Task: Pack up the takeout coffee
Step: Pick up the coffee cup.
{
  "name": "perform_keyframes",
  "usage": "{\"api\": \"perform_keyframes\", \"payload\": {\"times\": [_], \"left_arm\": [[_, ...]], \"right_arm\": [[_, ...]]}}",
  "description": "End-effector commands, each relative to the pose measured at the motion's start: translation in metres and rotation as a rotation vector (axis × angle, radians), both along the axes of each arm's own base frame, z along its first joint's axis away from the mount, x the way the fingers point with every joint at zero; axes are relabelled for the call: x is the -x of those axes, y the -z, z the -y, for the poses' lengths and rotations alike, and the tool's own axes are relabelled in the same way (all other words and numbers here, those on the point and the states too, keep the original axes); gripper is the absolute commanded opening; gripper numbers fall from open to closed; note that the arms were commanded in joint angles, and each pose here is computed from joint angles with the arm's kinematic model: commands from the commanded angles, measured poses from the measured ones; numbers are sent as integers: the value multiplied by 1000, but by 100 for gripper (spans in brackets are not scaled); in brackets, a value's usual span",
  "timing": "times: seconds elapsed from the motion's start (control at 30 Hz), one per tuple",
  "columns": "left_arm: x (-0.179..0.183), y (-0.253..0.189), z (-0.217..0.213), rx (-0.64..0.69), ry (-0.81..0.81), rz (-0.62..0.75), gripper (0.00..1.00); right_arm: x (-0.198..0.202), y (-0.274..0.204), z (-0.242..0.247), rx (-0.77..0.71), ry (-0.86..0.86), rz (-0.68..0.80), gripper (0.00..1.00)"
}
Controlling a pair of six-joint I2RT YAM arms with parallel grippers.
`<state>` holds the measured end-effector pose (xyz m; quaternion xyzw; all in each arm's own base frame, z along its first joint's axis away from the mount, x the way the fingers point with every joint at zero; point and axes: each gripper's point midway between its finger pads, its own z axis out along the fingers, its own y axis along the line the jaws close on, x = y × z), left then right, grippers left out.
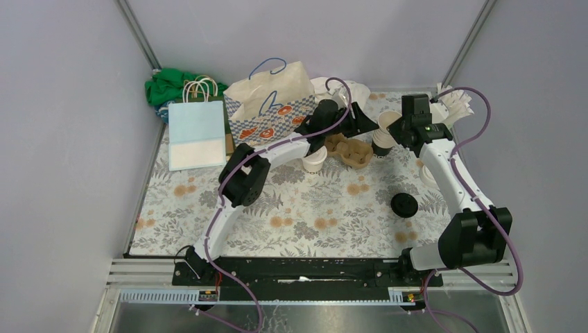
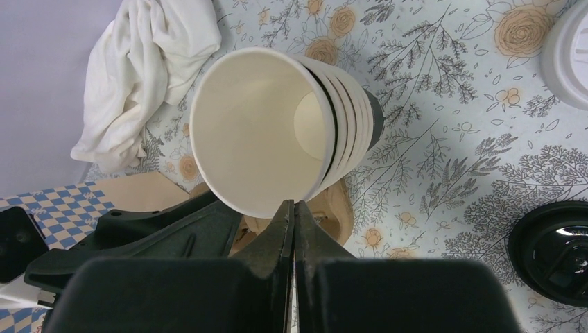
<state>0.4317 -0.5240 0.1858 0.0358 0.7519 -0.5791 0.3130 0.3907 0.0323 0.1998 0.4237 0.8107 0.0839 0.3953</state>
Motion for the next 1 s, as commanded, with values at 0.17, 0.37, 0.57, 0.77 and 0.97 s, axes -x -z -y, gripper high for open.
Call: {"api": "perform_keyframes", "payload": {"times": [0.17, 0.37, 0.57, 0.77, 0.97], "left_arm": [[-11, -16, 6, 27, -6, 42, 50], [-14, -11, 6, 12, -15, 36, 50], [-14, -7, 5, -4, -21, 37, 50], [-15, -7, 4, -8, -26, 38, 49], [-15, -9, 5, -3, -28, 42, 49]], "right_arm": [[0, -18, -4, -33, -3, 43, 0], [-2, -32, -2, -20, -2, 66, 0], [-4, -49, -1, -21, -2, 96, 0], [-2, -52, 1, -6, -1, 94, 30], [2, -35, 15, 22, 59, 68, 45]]}}
